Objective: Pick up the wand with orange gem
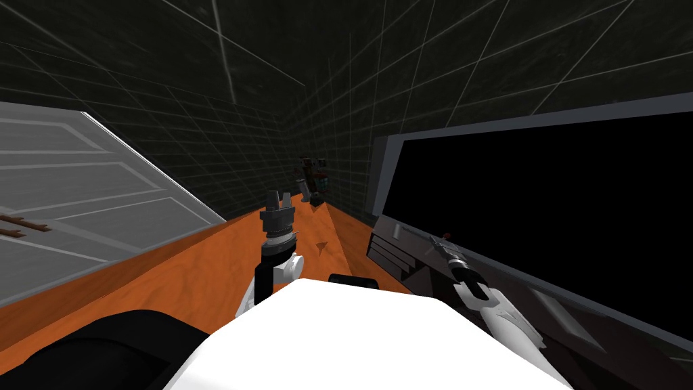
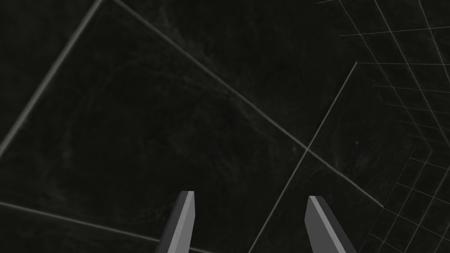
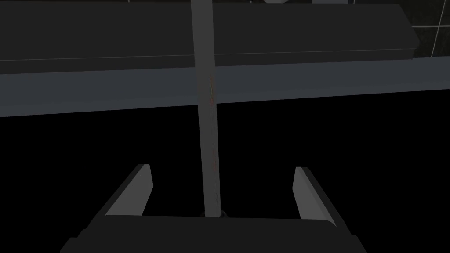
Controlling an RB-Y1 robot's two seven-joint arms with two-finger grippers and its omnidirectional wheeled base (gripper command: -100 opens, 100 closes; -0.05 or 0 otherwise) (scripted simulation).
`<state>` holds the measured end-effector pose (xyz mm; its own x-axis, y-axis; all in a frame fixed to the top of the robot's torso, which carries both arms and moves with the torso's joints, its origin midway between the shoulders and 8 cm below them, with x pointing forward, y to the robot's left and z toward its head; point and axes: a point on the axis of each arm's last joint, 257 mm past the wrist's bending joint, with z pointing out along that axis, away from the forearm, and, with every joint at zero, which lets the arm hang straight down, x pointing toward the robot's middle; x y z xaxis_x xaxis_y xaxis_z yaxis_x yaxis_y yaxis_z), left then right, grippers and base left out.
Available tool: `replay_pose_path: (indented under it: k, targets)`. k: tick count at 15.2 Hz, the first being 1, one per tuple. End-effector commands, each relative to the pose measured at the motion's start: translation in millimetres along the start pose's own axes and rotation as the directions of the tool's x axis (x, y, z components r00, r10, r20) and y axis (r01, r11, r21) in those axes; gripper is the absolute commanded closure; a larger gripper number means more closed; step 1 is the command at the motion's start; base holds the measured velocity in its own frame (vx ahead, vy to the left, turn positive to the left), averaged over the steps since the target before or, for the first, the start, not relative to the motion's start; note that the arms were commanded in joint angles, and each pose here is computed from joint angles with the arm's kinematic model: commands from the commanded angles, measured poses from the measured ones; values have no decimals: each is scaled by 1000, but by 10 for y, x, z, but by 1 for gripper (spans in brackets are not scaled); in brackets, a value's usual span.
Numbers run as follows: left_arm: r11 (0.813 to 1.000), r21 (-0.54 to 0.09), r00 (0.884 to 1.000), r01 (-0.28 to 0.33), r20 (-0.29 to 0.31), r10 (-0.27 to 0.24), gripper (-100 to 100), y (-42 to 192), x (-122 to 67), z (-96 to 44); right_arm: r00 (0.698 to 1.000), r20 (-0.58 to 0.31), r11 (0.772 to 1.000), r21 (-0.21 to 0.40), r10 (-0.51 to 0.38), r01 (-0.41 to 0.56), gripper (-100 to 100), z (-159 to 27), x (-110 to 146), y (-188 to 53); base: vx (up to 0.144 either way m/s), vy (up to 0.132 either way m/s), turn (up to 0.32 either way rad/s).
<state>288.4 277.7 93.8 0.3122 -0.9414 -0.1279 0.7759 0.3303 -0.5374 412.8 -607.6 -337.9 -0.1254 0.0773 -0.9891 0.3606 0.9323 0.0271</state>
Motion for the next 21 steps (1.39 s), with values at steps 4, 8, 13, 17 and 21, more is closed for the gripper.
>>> replay_pose_path:
  k: [4,8,13,17,21]
  targets:
    - [1000,0,1000,0,0,0,0,0,0,0,1000,1,1000,-9,24,-24,-100,-38,30,-67,26,22,48]
    - [1000,0,1000,0,0,0,0,0,0,0,999,1,999,-9,38,-38,-100,-76,54,-148,19,20,42]
    - [1000,0,1000,0,0,0,0,0,0,0,999,0,999,-4,47,-47,-100,-121,73,-249,16,16,31]
    - [1000,0,1000,0,0,0,0,0,0,0,1000,-23,1000,-6,9,-9,-100,-233,146,-445,23,21,62]
    - [1000,0,1000,0,0,0,0,0,0,0,1000,-19,1000,14,13,-13,-100,-298,133,-609,20,19,34]
